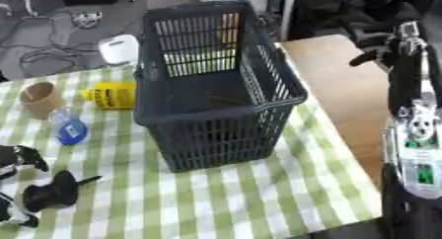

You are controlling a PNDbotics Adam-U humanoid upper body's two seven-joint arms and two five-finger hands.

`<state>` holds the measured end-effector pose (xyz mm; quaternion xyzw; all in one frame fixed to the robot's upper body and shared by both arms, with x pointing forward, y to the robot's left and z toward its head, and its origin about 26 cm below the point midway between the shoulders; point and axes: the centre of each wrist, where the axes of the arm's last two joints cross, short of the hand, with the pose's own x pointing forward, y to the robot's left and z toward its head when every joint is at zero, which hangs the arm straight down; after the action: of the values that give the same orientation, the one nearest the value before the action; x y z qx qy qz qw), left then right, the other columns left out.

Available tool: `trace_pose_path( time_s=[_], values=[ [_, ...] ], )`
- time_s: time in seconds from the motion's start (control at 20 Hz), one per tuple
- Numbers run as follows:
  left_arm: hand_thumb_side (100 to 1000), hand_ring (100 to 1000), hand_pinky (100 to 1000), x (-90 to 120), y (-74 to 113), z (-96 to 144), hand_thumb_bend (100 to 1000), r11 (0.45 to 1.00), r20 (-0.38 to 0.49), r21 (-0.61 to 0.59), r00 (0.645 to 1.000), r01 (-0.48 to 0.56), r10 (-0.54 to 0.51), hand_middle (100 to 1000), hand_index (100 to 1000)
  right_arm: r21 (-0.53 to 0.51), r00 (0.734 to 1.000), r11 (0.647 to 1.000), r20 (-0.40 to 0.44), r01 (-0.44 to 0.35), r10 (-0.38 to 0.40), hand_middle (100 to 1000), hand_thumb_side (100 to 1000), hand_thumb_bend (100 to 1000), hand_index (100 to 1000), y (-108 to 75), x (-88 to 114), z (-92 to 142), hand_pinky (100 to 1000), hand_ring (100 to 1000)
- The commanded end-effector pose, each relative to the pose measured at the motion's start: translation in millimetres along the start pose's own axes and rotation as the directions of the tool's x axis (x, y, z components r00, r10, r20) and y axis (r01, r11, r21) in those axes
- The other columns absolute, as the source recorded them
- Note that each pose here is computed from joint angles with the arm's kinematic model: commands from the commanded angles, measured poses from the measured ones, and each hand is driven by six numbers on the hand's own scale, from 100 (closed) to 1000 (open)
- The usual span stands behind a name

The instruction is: Pick up objects on the table and place them in the box.

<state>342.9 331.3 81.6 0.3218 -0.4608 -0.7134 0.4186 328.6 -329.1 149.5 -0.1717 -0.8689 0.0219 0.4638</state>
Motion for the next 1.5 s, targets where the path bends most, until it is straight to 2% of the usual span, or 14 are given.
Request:
trace_pose_path(
  time_s=[0.05, 0.3, 0.55, 0.7, 0.75, 0.8, 0.85, 0.9, 0.95, 1.0, 1.05, 1.15, 1.35, 1.5],
  values=[
    [371, 746, 822, -0.8, 7.2, 0.2, 897, 0.999, -0.012, 0.042, 0.999, 0.034, -0.034, 655, 778, 0.004, 0.999, 1.0, 0.034, -0.007, 0.007, 611, 639, 100, 702, -3.4, 7.0, -6.7, 450, 577],
    [334, 724, 805, 2.0, -1.0, -5.3, 885, 0.996, -0.025, 0.084, 0.999, 0.025, -0.023, 624, 754, 0.005, 0.999, 1.0, 0.034, -0.006, 0.005, 611, 639, 100, 702, -2.9, 6.6, -6.9, 450, 577],
    [300, 683, 775, 0.5, -8.6, -11.6, 877, 0.995, -0.036, 0.1, 0.999, -0.015, 0.019, 560, 686, 0.006, 0.999, 1.0, 0.033, -0.005, 0.004, 611, 639, 100, 702, -2.2, 6.0, -6.9, 451, 577],
    [287, 673, 770, -1.2, -12.1, -15.0, 873, 0.994, -0.049, 0.098, 0.997, -0.047, 0.052, 550, 676, 0.007, 0.999, 1.0, 0.033, -0.003, 0.003, 611, 639, 100, 702, -1.8, 5.8, -6.7, 451, 577],
    [183, 613, 747, -1.8, -11.9, -15.6, 843, 0.994, -0.053, 0.099, 0.997, -0.051, 0.056, 496, 613, 0.008, 0.999, 1.0, 0.033, -0.003, 0.003, 611, 639, 100, 702, -1.7, 5.7, -6.6, 451, 577],
    [183, 613, 747, -2.8, -10.9, -16.3, 843, 0.994, -0.062, 0.1, 0.996, -0.053, 0.059, 496, 613, 0.008, 0.999, 1.0, 0.033, -0.003, 0.003, 611, 639, 100, 702, -1.7, 5.6, -6.5, 451, 577],
    [100, 558, 713, -4.1, -9.7, -16.6, 740, 0.993, -0.072, 0.102, 0.995, -0.055, 0.062, 442, 543, 0.008, 0.999, 1.0, 0.032, -0.003, 0.003, 612, 639, 100, 702, -1.6, 5.5, -6.4, 451, 577],
    [100, 558, 713, -5.7, -8.7, -17.1, 740, 0.993, -0.084, 0.103, 0.994, -0.058, 0.067, 442, 543, 0.009, 0.999, 1.0, 0.032, -0.002, 0.002, 612, 639, 100, 702, -1.4, 5.5, -6.4, 451, 577],
    [100, 476, 651, -7.9, -8.4, -17.2, 530, 0.992, -0.099, 0.103, 0.992, -0.066, 0.077, 312, 403, 0.009, 0.999, 1.0, 0.032, -0.002, 0.002, 612, 638, 100, 702, -1.3, 5.5, -6.4, 451, 577],
    [100, 470, 646, -12.8, -10.0, -16.9, 515, 0.99, -0.125, 0.103, 0.986, -0.096, 0.108, 301, 392, 0.008, 0.999, 1.0, 0.033, -0.002, 0.002, 612, 638, 100, 702, -1.4, 5.5, -6.5, 451, 577],
    [100, 407, 589, -16.6, -12.4, -16.9, 405, 0.987, -0.141, 0.1, 0.98, -0.129, 0.142, 211, 302, 0.007, 0.999, 1.0, 0.033, -0.003, 0.003, 612, 639, 100, 702, -1.6, 5.3, -6.6, 451, 577],
    [100, 363, 546, -26.5, -23.8, -16.1, 356, 0.964, -0.165, 0.074, 0.951, -0.254, 0.263, 159, 251, 0.003, 0.999, 1.0, 0.032, -0.004, 0.004, 612, 639, 100, 702, -2.3, 5.0, -6.7, 451, 577],
    [100, 346, 520, -45.9, -37.0, -8.9, 348, 0.864, -0.146, -0.008, 0.855, -0.504, 0.498, 132, 225, 0.002, 0.999, 1.0, 0.032, -0.006, 0.006, 611, 640, 100, 702, -2.8, 4.9, -7.1, 450, 577],
    [100, 352, 517, -61.7, -24.0, -0.8, 330, 0.805, -0.102, -0.092, 0.81, -0.586, 0.578, 133, 227, 0.003, 0.999, 1.0, 0.031, -0.008, 0.008, 612, 640, 100, 702, -3.2, 4.5, -6.9, 450, 577]
  ],
)
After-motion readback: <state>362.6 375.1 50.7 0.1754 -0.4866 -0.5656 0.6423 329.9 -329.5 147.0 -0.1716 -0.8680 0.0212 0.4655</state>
